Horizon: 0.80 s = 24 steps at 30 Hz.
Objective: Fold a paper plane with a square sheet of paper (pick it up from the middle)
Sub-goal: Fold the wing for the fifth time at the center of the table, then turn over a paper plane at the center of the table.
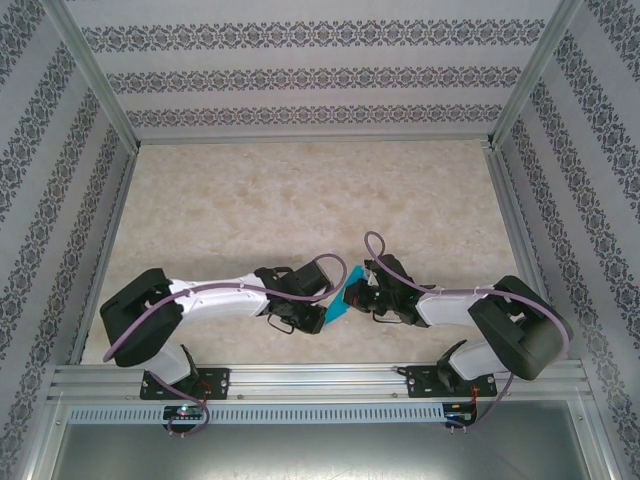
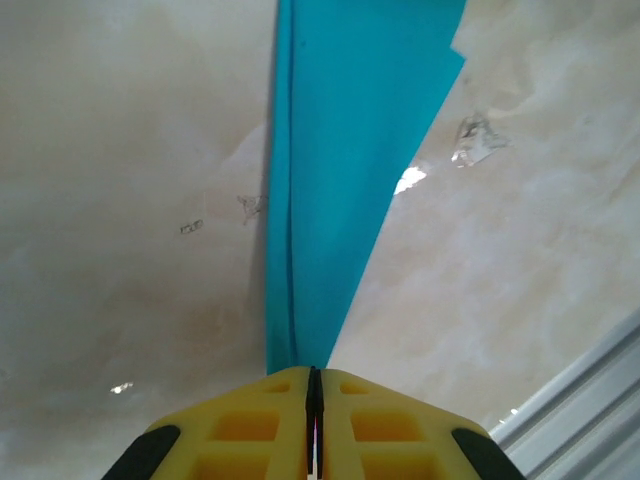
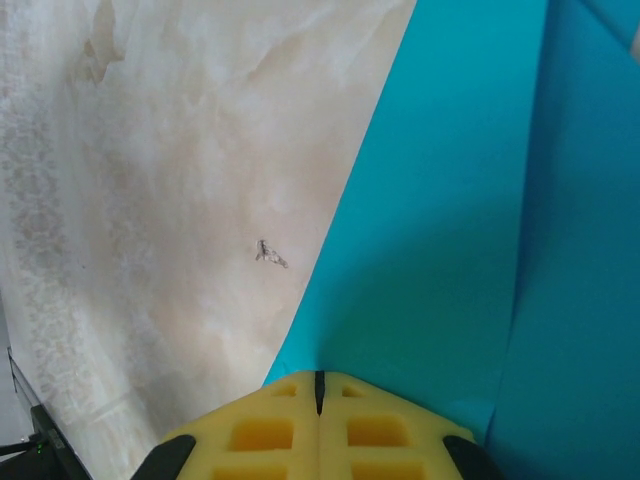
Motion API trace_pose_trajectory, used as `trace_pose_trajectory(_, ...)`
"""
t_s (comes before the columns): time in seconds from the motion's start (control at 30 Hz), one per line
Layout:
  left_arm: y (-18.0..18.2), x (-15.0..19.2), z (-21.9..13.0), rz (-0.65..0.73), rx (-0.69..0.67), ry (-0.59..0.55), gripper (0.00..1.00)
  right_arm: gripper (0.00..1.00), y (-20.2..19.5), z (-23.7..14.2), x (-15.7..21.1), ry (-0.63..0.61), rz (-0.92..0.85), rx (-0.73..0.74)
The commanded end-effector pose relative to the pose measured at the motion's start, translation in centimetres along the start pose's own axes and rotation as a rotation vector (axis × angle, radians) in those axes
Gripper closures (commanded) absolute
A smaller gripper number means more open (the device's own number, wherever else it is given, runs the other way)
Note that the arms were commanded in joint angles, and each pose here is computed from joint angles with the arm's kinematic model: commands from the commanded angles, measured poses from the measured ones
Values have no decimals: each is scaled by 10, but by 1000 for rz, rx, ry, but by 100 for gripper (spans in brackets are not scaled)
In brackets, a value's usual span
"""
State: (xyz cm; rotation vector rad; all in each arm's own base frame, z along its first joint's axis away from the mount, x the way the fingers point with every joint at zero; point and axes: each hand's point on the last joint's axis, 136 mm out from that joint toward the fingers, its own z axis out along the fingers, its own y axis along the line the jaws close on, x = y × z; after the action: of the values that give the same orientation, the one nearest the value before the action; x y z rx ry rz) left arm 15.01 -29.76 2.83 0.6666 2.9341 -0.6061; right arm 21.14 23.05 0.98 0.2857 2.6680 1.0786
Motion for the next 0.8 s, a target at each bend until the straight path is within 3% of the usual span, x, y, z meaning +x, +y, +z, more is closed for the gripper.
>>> trace_pose_trajectory(0.0, -3, -10, 3, 23, 18, -13, 88, 100, -85, -5, 30, 58, 61, 315)
trace_pose_trajectory(0.47, 36, 13, 17, 37, -141, 69, 89, 100, -87, -7, 31, 62, 63, 320)
trace_pose_trajectory(0.77, 29, 9, 20, 20, -66, 61, 90, 100, -77, -7, 28, 60, 57, 283)
